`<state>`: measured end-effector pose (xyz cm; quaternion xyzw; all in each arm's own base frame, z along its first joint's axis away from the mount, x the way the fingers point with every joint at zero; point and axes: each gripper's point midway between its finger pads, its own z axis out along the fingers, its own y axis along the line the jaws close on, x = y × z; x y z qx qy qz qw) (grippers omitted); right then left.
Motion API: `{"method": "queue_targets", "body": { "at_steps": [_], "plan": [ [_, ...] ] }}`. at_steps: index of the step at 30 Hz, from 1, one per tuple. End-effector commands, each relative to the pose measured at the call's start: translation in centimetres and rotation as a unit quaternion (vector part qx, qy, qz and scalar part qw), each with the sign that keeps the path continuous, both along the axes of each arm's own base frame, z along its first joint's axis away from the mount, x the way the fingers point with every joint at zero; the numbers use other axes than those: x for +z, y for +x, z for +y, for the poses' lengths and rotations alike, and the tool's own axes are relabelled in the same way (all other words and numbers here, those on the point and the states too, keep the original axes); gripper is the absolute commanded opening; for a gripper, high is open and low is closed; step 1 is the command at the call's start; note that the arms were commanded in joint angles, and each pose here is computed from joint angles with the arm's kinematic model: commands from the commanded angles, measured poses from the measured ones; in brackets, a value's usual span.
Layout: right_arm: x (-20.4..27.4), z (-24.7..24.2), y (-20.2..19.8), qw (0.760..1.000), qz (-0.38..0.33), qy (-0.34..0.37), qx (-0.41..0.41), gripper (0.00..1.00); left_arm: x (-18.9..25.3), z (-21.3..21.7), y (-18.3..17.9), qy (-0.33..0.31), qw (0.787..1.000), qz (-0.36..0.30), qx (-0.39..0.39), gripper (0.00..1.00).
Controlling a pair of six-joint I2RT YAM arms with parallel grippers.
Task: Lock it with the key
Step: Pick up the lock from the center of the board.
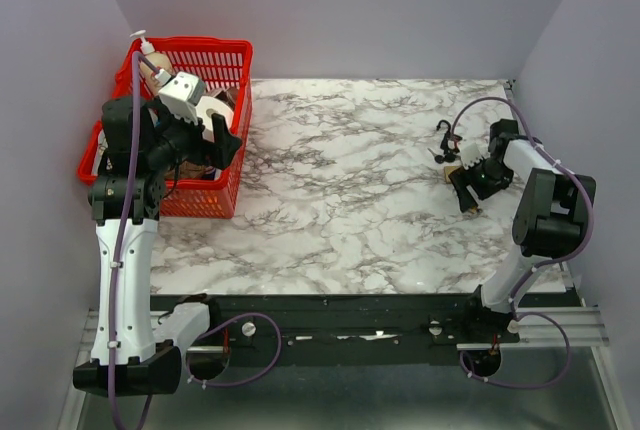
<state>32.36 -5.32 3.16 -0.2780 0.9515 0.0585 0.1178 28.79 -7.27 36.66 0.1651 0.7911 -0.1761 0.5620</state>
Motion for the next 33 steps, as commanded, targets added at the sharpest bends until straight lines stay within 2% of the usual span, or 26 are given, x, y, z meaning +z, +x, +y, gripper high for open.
{"method": "queue_targets", "body": {
  "at_steps": [1,11,17,18,21,24,30,33],
  "plan": [
    [-1.5,-0.8,-0.2,1.000,0.000,-0.012,0.029,0.79,0.4,-0.6,-0.3,-0.005,1.000,-0.012,-0.022,0.99],
    [-2.3,-1.0,-0.3,0.999,-0.006,-0.021,0.049,0.69,0.0,-0.8,-0.1,-0.012,1.000,-0.013,-0.023,0.99],
    [-2.3,-1.1,-0.5,0.998,-0.007,-0.024,0.057,0.54,-0.4,-0.9,0.1,-0.014,0.999,-0.011,-0.028,0.99],
    [-2.3,-1.1,-0.6,0.998,-0.009,-0.025,0.057,0.47,-0.5,-1.1,0.0,-0.016,0.999,-0.008,-0.032,0.99],
    [-1.9,-0.7,-1.0,0.998,-0.013,-0.016,0.057,0.38,-0.7,-1.1,0.1,-0.020,0.999,-0.010,-0.033,0.99],
    [-1.3,-0.2,-1.2,0.998,-0.019,-0.006,0.059,0.33,-0.8,-1.2,0.3,-0.018,0.999,-0.015,-0.032,0.99],
    [2.2,1.8,-1.6,0.996,-0.035,0.041,0.067,0.28,-1.2,-1.7,0.6,-0.013,0.998,-0.014,-0.053,0.99],
    [5.4,4.4,-2.2,0.991,-0.040,0.103,0.081,0.28,-1.6,-2.8,0.4,-0.010,0.996,-0.013,-0.089,0.99]
  ]
}}
